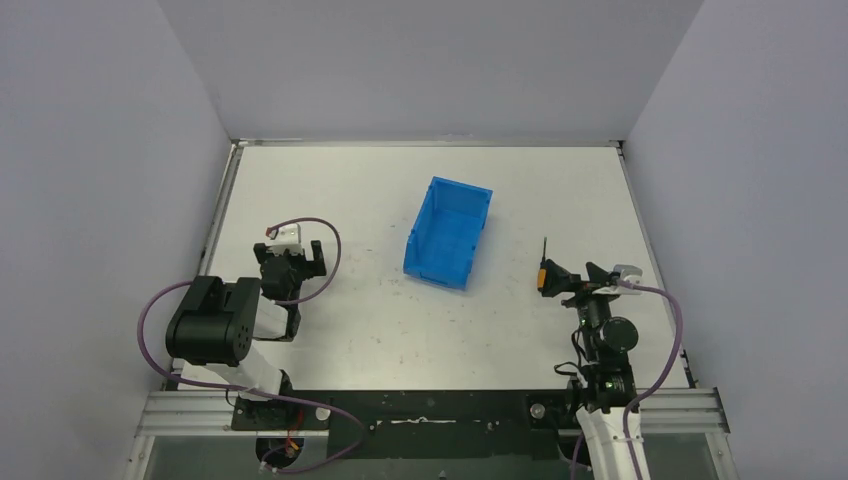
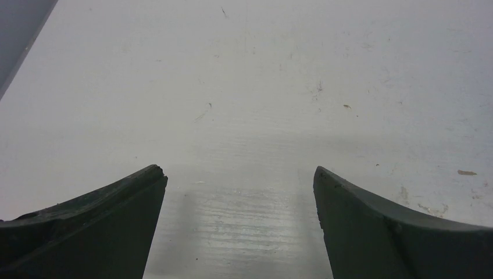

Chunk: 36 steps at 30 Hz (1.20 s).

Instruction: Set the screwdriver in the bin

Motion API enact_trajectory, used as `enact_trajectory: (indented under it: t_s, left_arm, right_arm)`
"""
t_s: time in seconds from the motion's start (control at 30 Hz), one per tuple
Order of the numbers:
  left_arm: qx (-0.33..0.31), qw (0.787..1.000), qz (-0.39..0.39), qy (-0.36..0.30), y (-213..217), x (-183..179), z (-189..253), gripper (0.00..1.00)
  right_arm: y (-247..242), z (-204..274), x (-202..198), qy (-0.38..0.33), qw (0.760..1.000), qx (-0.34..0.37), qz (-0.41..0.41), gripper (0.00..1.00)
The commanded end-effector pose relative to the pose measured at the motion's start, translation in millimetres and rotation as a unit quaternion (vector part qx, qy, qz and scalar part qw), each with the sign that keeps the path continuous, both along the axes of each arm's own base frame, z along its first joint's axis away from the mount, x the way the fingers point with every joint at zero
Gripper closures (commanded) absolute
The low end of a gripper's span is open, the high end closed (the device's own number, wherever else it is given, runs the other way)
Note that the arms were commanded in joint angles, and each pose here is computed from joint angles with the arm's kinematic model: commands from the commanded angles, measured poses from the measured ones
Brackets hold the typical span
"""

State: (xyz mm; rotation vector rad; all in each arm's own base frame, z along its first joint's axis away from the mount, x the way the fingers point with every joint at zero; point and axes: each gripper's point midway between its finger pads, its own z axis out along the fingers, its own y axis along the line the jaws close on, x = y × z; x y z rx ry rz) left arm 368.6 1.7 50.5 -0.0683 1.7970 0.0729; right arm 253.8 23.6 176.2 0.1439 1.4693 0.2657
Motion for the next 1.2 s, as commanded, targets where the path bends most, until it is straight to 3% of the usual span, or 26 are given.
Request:
enact_trajectory:
  t_s: [0.0, 0.17, 0.27, 0.4, 0.5, 0.57, 0.7, 0.97, 1.07, 1.17]
  left_arm:
    - [-0.005, 0.999, -0.001, -0.042, -1, 12, 22, 0.03]
    - [-0.005, 0.999, -0.002, -0.043, -1, 12, 23, 0.03]
    - [-0.005, 0.999, -0.001, -0.042, 0, 12, 23, 0.03]
    - [-0.005, 0.999, -0.002, -0.043, -1, 12, 23, 0.03]
    - [-0.005, 0.999, -0.001, -0.043, -1, 12, 23, 0.03]
    - [-0.005, 0.999, -0.001, -0.042, -1, 12, 23, 0.03]
    - [-0.005, 0.999, -0.001, -0.042, 0, 12, 23, 0.03]
    - [-0.005, 0.999, -0.001, -0.043, -1, 12, 23, 0.03]
    - [-0.005, 0.999, -0.001, -0.042, -1, 12, 23, 0.03]
    - [-0.005, 0.999, -0.001, -0.042, -1, 12, 23, 0.03]
  right_arm:
    - [-5, 37, -1, -0.041, 0.999, 0.003, -0.014, 0.00]
    - [-18, 60, 1, -0.033, 0.997, 0.047, -0.054, 0.00]
    - [-13, 75, 11, -0.007, 0.999, 0.022, -0.039, 0.00]
    - [-13, 69, 40, 0.122, 0.992, 0.001, -0.038, 0.04]
    - [-17, 37, 61, 0.258, 0.965, -0.010, -0.052, 0.11]
    - [-21, 3, 72, 0.350, 0.934, -0.014, -0.067, 0.15]
    - [-33, -48, 75, 0.460, 0.881, -0.031, -0.105, 0.16]
    - [-20, -128, 74, 0.570, 0.815, -0.067, -0.078, 0.22]
    - [-14, -150, 71, 0.593, 0.799, -0.071, -0.066, 0.32]
    - [-9, -165, 68, 0.607, 0.789, -0.075, -0.061, 0.49]
